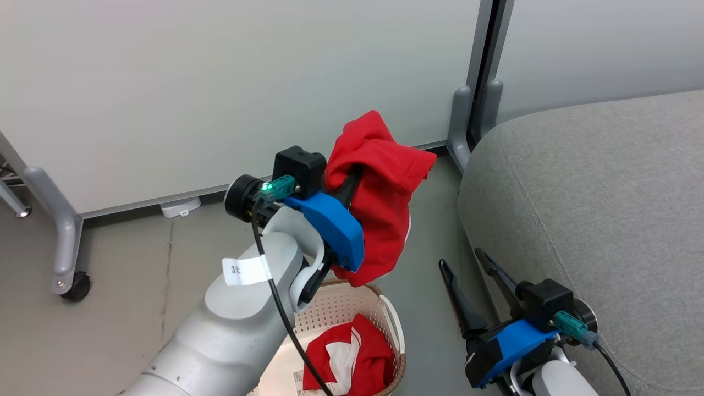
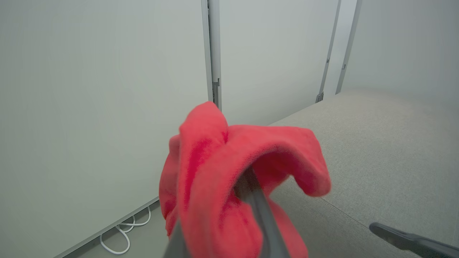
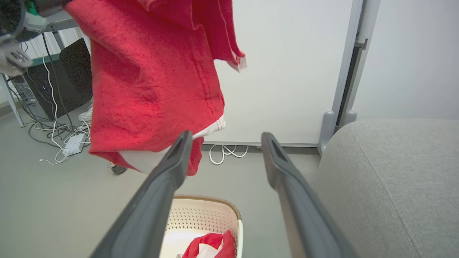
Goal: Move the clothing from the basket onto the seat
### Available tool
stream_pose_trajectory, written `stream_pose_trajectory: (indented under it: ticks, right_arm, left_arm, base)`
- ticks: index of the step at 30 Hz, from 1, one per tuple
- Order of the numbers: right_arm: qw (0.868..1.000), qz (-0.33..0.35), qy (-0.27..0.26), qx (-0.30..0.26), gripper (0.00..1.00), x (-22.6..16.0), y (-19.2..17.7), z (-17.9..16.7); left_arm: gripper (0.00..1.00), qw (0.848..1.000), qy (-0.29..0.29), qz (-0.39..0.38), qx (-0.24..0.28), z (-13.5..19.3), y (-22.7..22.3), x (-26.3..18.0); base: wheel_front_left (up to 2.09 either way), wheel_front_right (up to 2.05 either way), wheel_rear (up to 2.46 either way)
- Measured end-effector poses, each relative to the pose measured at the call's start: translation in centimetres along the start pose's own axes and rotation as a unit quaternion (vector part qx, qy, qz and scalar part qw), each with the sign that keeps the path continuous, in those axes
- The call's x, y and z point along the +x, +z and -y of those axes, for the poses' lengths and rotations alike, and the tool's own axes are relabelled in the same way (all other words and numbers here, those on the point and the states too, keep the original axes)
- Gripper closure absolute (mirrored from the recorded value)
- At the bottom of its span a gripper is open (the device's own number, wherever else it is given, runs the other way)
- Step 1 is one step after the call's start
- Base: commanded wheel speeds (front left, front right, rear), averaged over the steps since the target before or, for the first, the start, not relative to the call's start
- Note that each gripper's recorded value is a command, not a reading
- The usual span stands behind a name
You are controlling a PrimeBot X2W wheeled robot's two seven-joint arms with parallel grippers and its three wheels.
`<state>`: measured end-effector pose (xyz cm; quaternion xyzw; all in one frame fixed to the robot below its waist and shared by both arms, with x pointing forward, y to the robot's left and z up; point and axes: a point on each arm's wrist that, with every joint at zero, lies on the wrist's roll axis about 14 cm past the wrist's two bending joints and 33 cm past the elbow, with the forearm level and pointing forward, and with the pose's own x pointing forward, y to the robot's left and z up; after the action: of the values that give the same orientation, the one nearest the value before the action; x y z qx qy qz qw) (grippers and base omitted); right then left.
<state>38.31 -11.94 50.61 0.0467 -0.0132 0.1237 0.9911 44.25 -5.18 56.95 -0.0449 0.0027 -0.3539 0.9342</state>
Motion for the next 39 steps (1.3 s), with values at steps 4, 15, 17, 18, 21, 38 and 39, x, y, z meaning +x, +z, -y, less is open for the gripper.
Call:
stream_pose_trajectory:
  ticks: [4,15,17,18,21,38,39]
  right_arm:
    - [1.000,0.002,0.002,-0.001,0.00,0.2,0.2,-0.1]
    - [1.000,-0.011,0.018,0.000,0.00,0.5,-0.1,-1.1]
    - [1.000,-0.015,0.028,0.000,0.00,0.8,-0.1,-1.7]
    - [0.999,-0.014,0.033,-0.001,0.00,1.1,0.1,-1.9]
    - [0.999,-0.016,0.048,-0.002,0.00,2.0,0.7,-2.7]
    - [0.990,-0.073,0.123,-0.006,0.00,6.3,0.0,-6.4]
    - [0.989,-0.072,0.125,-0.010,0.00,6.5,0.0,-6.5]
  left_arm:
    - [1.00,1.000,-0.008,0.003,0.012,0.5,1.1,0.4]
    - [1.00,1.000,-0.009,-0.010,0.015,0.8,0.1,0.4]
    - [1.00,1.000,-0.010,-0.015,0.012,0.8,-0.3,0.4]
    - [1.00,1.000,-0.010,-0.017,0.012,0.9,-0.5,0.4]
    - [1.00,1.000,-0.011,-0.020,0.008,0.9,-0.8,0.4]
    - [1.00,0.999,-0.026,-0.026,-0.006,1.4,-1.4,0.9]
    - [1.00,0.999,-0.027,-0.027,-0.006,1.5,-1.4,0.9]
  base:
    - [0.00,0.00,0.00]
    - [0.00,0.00,0.00]
    - [0.00,0.00,0.00]
    - [0.00,0.00,0.00]
    - [0.00,0.00,0.00]
    - [0.00,0.00,0.00]
    - [0.00,0.00,0.00]
